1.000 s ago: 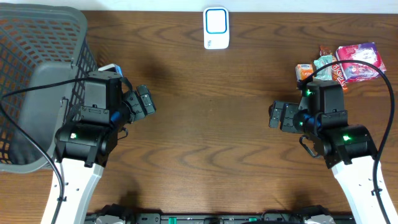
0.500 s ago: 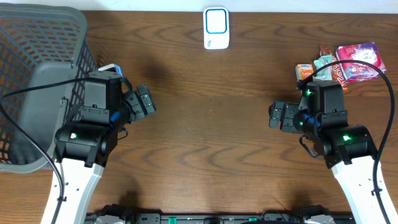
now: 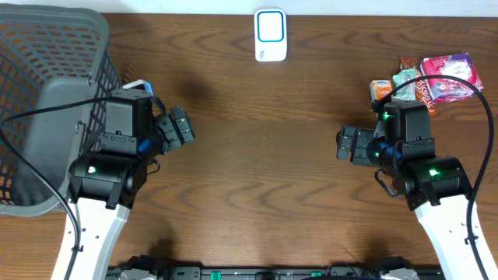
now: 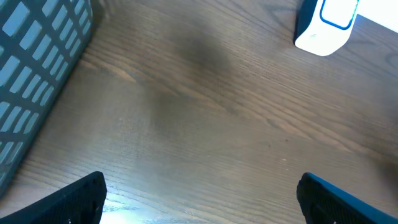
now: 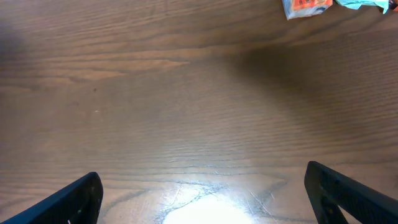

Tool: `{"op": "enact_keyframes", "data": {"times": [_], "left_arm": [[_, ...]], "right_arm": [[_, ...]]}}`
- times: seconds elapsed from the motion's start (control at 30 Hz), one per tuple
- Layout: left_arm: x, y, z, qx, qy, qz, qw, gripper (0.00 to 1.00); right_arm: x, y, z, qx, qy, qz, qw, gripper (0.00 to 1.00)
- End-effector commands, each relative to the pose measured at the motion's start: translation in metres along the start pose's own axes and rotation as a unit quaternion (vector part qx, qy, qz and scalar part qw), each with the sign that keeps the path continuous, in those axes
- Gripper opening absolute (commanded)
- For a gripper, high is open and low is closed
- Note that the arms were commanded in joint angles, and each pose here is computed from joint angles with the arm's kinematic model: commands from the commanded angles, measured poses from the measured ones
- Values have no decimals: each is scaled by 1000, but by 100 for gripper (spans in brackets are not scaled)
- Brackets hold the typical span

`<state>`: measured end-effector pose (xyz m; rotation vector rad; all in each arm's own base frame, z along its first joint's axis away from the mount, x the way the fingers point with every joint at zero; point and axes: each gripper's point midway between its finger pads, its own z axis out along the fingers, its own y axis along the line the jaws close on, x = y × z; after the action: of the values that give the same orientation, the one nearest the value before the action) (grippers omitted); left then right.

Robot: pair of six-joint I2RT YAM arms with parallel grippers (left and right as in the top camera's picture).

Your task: Scan the item barcode

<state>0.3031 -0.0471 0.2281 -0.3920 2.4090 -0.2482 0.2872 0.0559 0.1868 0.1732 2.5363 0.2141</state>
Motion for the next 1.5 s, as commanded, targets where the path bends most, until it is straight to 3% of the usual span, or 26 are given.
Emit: {"op": "enact_keyframes", "data": {"times": [0.0, 0.23, 0.4, 0.5, 0.87, 1.03, 1.47], "left_arm": [[-3, 1, -1, -3, -4, 5, 1000, 98], [-3, 1, -1, -3, -4, 5, 1000, 98], [-3, 1, -1, -3, -4, 5, 1000, 98], [-3, 1, -1, -3, -4, 5, 1000, 98], [-3, 1, -1, -3, -4, 5, 1000, 98], [-3, 1, -1, -3, -4, 5, 1000, 98], [-3, 1, -1, -3, -4, 5, 1000, 98]], "right_arm": [[-2, 0, -7, -2, -12, 4, 1000, 99], [-7, 2, -26, -13, -45, 4, 999, 99], [-14, 3, -61, -31, -106, 3, 994, 99], [-19, -15, -91, 8, -167, 3, 986, 99], [-12, -27, -142, -2, -259, 11, 966, 99], [-10, -9, -141, -48, -309, -62, 948, 99], [25, -19, -90, -91, -413, -66, 904, 99]]}}
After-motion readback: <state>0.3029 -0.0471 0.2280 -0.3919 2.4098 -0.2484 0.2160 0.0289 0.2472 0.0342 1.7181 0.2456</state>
